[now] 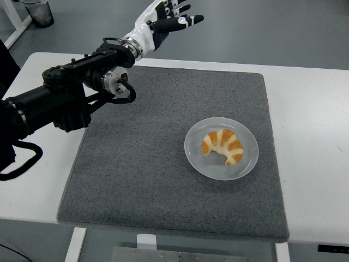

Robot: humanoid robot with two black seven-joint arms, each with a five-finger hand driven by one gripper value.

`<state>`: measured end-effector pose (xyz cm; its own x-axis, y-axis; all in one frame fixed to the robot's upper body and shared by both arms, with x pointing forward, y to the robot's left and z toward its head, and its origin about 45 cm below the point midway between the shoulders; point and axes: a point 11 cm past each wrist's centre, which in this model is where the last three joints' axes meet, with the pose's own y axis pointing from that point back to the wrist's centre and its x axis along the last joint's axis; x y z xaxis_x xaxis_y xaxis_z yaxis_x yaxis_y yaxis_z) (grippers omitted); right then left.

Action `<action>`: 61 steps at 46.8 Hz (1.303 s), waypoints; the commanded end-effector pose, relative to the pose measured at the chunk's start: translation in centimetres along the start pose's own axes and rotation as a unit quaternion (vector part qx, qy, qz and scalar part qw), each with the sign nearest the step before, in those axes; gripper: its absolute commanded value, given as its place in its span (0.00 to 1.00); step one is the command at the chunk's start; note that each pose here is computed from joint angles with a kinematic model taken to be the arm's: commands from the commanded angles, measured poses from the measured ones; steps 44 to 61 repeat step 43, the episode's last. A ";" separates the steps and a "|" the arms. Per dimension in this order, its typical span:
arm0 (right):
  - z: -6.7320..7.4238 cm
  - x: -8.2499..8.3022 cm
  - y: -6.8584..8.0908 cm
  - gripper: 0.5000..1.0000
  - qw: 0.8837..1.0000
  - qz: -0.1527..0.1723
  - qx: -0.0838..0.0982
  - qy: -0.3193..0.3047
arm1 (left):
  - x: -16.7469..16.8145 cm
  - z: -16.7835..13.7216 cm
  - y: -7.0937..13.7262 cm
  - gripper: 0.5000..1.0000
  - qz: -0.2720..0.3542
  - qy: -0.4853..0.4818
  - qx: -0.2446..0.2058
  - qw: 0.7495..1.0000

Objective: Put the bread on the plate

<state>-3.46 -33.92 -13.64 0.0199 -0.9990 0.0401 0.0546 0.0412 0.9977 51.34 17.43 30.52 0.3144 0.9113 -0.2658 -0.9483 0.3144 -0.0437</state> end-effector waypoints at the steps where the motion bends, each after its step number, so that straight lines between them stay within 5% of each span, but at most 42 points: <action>1: 0.0 0.0 0.0 0.90 1.000 0.000 0.000 0.000 | 2.8 -0.5 1.0 1.00 0.041 0.056 -0.011 0.998; 13: 0.0 0.0 0.0 0.90 1.000 0.000 -0.001 -0.001 | 7.7 -1.9 3.5 1.00 0.118 0.172 -0.034 0.977; 43: 0.5 -0.1 0.0 0.90 1.000 -0.004 -0.005 0.004 | 9.7 -6.2 6.0 1.00 0.159 0.201 -0.001 0.967; 61: 0.5 -0.1 0.0 0.90 1.000 -0.004 -0.005 0.004 | 9.7 -6.2 6.0 1.00 0.159 0.201 -0.001 0.967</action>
